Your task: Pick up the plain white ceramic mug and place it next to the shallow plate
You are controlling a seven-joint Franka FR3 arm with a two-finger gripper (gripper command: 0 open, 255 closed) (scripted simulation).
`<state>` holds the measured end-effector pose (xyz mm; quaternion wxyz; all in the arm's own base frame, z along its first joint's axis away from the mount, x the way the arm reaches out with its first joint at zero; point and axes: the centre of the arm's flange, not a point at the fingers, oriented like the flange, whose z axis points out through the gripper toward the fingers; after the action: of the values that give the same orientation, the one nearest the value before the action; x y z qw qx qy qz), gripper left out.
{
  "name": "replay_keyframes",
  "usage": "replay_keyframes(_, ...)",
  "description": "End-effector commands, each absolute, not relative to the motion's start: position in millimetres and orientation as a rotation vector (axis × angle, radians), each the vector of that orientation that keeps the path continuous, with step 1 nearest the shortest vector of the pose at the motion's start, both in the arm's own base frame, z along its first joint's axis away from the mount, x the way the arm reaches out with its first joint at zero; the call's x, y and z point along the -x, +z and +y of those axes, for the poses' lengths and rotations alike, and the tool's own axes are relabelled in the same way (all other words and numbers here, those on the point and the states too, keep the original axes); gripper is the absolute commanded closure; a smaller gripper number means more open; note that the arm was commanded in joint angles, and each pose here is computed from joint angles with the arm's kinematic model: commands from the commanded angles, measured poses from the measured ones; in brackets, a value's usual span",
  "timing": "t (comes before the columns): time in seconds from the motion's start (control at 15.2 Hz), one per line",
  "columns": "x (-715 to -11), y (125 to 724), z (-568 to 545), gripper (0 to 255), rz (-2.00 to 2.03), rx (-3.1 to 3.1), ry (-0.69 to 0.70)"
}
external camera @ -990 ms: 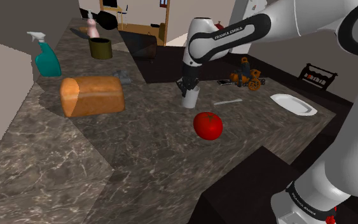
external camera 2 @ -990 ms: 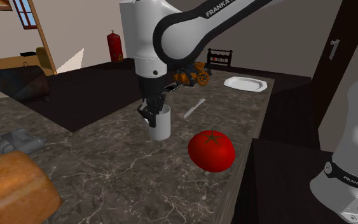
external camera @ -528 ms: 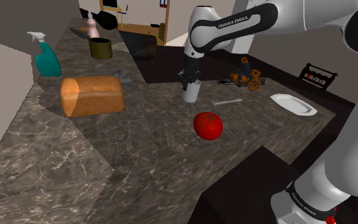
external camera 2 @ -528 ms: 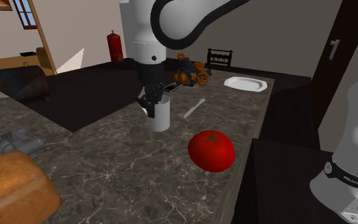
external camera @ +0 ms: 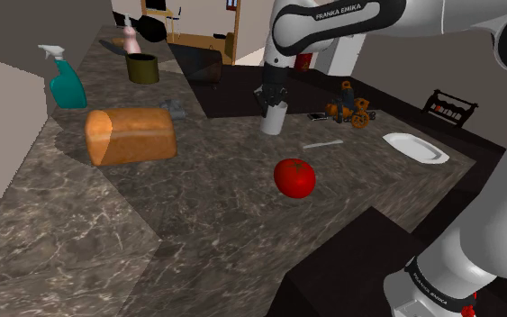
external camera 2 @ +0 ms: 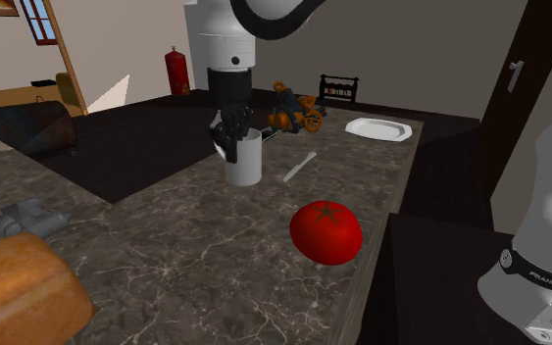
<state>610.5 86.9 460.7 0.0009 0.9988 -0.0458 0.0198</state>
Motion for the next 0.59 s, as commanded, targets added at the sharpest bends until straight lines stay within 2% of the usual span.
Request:
replay_keyframes(0.0, -610, 472, 86, 255, -0.144, -3.136, 0.062)
replay_keyframes(0.53, -610, 514, 86, 255, -0.144, -3.136, 0.062)
